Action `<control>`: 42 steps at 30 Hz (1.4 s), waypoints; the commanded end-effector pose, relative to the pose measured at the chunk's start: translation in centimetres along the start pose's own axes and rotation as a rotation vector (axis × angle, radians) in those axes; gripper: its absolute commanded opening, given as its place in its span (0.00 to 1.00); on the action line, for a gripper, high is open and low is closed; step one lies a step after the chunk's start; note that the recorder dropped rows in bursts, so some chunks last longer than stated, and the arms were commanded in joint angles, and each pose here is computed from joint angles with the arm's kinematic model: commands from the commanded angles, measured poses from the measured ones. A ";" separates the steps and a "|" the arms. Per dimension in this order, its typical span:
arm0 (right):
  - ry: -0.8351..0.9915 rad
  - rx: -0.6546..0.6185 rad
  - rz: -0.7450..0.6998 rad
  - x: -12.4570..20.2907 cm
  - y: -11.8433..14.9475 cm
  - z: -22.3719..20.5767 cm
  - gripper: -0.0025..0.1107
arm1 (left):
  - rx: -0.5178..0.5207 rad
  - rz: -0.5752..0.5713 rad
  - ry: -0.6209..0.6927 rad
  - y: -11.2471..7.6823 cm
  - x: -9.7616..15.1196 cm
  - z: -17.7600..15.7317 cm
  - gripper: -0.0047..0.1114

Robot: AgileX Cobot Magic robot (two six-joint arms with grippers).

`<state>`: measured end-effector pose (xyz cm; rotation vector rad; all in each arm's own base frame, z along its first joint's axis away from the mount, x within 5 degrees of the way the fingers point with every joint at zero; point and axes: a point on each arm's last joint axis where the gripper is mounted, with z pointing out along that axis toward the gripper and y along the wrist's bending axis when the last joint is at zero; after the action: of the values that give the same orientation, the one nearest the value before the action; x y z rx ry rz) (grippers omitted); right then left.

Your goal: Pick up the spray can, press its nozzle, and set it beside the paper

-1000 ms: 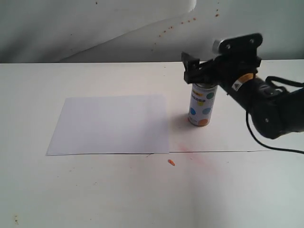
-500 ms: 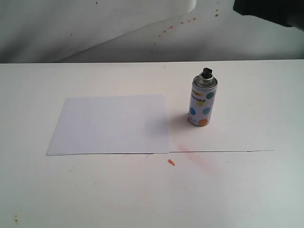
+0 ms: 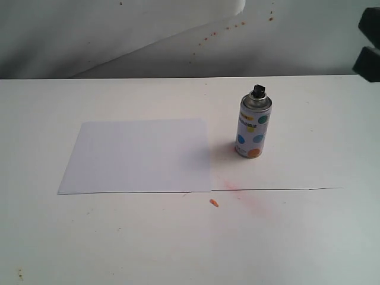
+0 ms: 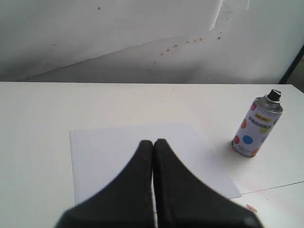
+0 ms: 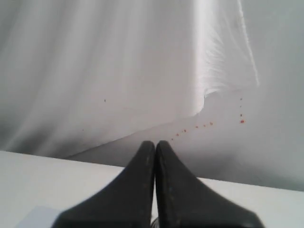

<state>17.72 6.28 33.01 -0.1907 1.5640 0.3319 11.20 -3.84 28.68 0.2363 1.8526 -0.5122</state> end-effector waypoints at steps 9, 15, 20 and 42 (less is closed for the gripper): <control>-0.085 -0.002 0.019 -0.6 0.0 -0.7 0.02 | 0.006 -0.004 -0.002 -0.1 0.2 0.0 0.04; -0.085 0.009 0.071 -0.6 -0.1 -0.7 0.02 | 0.006 -0.004 -0.002 -0.1 0.2 0.0 0.04; -0.085 0.010 0.073 -0.6 -0.1 -0.7 0.02 | 0.006 -0.004 -0.002 -0.1 0.2 0.0 0.04; -0.074 0.012 0.006 -0.7 -0.1 -1.0 0.02 | 0.006 -0.004 -0.002 -0.1 0.2 0.0 0.04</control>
<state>17.22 5.90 33.71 -0.1310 1.4929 0.3629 11.20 -3.84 28.68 0.2363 1.8526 -0.5122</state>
